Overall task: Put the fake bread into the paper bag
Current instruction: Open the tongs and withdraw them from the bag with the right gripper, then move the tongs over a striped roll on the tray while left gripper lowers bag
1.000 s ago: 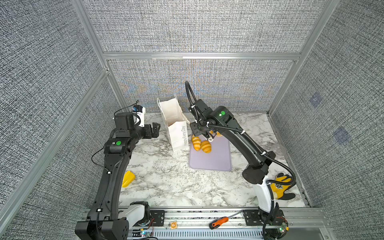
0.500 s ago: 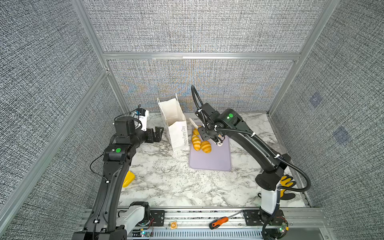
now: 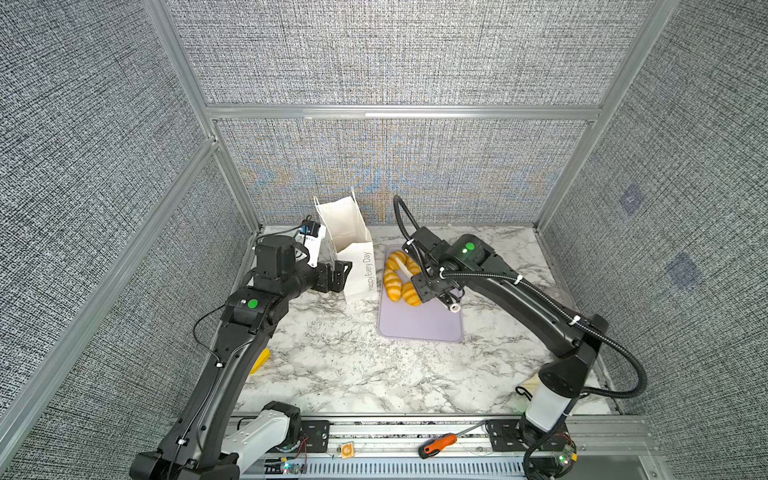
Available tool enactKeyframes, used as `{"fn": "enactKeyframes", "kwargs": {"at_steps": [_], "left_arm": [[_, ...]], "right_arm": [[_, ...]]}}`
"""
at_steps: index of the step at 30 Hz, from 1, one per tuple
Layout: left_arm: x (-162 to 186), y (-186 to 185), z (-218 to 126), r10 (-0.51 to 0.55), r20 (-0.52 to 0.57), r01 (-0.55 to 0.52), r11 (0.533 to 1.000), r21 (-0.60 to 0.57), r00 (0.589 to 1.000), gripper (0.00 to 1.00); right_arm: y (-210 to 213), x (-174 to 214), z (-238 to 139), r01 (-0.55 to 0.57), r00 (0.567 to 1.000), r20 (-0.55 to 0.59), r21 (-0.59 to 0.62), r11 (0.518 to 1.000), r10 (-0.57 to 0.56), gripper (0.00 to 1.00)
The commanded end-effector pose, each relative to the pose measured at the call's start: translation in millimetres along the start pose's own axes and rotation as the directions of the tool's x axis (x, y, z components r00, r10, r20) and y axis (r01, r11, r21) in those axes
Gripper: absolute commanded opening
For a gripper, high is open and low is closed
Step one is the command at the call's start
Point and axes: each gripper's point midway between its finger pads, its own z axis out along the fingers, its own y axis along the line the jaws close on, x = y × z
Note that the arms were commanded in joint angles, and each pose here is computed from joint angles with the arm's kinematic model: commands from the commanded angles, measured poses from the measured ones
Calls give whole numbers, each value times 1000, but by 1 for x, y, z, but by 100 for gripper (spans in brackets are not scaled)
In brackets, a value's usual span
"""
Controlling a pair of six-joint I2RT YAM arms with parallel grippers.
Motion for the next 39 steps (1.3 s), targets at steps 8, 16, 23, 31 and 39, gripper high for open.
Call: {"fn": "enactKeyframes", "kwargs": {"at_steps": [8,16,23,31,39], "left_arm": [[14,-22,10,-1,-18,3,998,66,1000,99],[51,-42,23,-7,-91,20,989,147,996,99],[85,-46,28,-10,-160,37,985,166,987,99],[114,-48,39,-21,-223,66,978,197,975,99],[127,-49,45,-31,-255,84,976,200,966,99]], "right_arm": [[28,60,56,-97,981,-179,-133,986,72,63],[31,65,95,-117,955,-286,-110,987,81,64],[25,60,120,-123,938,-334,-81,989,89,66],[14,56,134,-124,928,-359,-39,992,102,67],[10,61,128,-131,919,-378,-28,991,111,67]]}}
